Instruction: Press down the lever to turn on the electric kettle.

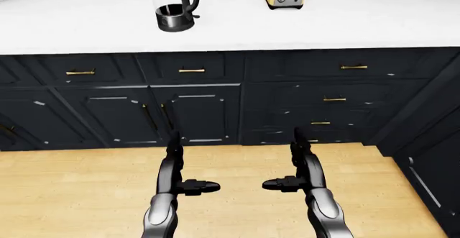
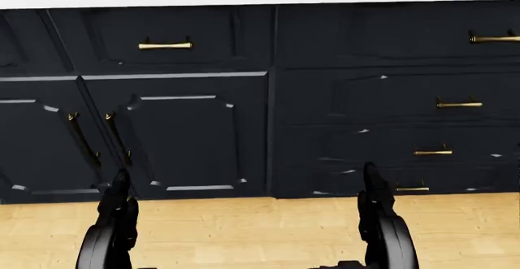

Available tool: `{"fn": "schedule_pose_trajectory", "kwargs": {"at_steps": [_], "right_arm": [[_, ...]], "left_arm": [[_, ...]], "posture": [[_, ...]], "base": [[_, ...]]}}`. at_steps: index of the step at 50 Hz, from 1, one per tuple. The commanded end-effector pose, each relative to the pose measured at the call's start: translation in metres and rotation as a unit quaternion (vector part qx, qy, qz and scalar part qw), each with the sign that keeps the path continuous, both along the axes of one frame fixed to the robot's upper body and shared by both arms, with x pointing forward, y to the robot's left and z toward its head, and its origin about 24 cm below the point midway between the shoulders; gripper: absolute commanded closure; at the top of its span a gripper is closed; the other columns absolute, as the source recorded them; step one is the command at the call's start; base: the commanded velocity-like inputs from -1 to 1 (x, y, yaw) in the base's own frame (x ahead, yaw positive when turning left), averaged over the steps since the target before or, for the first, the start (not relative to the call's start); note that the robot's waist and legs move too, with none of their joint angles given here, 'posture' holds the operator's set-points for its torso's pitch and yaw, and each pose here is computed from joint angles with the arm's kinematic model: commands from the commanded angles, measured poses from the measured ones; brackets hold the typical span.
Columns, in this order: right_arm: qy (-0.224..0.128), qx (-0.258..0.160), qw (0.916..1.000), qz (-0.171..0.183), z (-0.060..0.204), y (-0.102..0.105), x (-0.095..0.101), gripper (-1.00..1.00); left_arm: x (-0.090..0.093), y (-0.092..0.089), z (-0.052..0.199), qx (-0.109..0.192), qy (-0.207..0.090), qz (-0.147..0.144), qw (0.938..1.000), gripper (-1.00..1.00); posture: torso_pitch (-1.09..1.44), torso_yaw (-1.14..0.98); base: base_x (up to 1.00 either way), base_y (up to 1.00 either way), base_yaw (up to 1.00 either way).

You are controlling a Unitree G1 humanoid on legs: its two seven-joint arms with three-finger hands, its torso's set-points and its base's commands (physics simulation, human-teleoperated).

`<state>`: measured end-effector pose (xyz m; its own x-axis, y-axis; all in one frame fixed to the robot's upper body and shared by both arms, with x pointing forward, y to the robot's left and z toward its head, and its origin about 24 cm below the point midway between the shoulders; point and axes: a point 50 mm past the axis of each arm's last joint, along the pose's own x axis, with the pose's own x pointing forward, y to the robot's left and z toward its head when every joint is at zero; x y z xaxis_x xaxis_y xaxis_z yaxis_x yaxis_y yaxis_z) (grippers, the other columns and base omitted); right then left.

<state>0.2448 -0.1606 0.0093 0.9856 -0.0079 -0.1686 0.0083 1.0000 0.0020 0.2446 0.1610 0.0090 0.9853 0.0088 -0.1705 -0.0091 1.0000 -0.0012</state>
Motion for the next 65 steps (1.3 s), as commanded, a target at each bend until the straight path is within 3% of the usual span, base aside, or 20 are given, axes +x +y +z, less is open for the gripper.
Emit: {"fn": "schedule_pose_trajectory", "kwargs": {"at_steps": [1,10,17,25,31,35,40,50,58,65], "right_arm": [[-0.086,-0.006,0.9963,0.008,0.032,0.002,0.008,-1.0],[-0.097,-0.004,0.9953,0.007,0.04,0.0,0.007,-1.0],[-0.115,-0.005,0.9933,0.002,0.061,-0.004,0.008,-1.0],[-0.156,0.013,0.9875,-0.009,0.114,-0.02,0.014,-1.0],[-0.185,0.011,0.9823,-0.024,0.139,-0.036,0.021,-1.0],[-0.216,0.006,0.976,-0.028,0.17,-0.046,0.021,-1.0],[-0.241,0.003,0.97,-0.033,0.199,-0.056,0.018,-1.0],[-0.276,-0.01,0.9599,-0.047,0.24,-0.072,0.014,-1.0],[-0.293,-0.02,0.9536,-0.065,0.259,-0.088,0.013,-1.0],[-0.301,-0.026,0.9501,-0.077,0.27,-0.097,0.013,-1.0]], "left_arm": [[0.009,-0.001,0.033,0.004,-0.087,-0.006,0.9962,-1.0],[0.008,0.001,0.041,0.009,-0.101,-0.002,0.9948,-1.0],[0.004,0.008,0.064,0.006,-0.129,0.006,0.9916,-1.0],[0.003,0.02,0.104,0.008,-0.166,0.016,0.986,-1.0],[0.002,0.03,0.13,0.019,-0.193,0.025,0.9808,-1.0],[0.0,0.035,0.153,0.03,-0.22,0.03,0.9746,-1.0],[-0.001,0.044,0.171,0.033,-0.233,0.047,0.9708,-1.0],[-0.005,0.064,0.22,0.036,-0.28,0.078,0.956,-1.0],[-0.008,0.081,0.243,0.053,-0.312,0.105,0.9428,-1.0],[-0.009,0.093,0.253,0.06,-0.323,0.123,0.9363,-1.0]], "posture": [[0.0,0.0],[0.0,0.0],[0.0,0.0],[0.0,0.0],[0.0,0.0],[0.0,0.0],[0.0,0.0],[0.0,0.0],[0.0,0.0],[0.0,0.0]], "base": [[0.0,0.0,0.0],[0.0,0.0,0.0],[0.0,0.0,0.0],[0.0,0.0,0.0],[0.0,0.0,0.0],[0.0,0.0,0.0],[0.0,0.0,0.0],[0.0,0.0,0.0],[0.03,0.0,0.0],[0.19,0.0,0.0]]}}
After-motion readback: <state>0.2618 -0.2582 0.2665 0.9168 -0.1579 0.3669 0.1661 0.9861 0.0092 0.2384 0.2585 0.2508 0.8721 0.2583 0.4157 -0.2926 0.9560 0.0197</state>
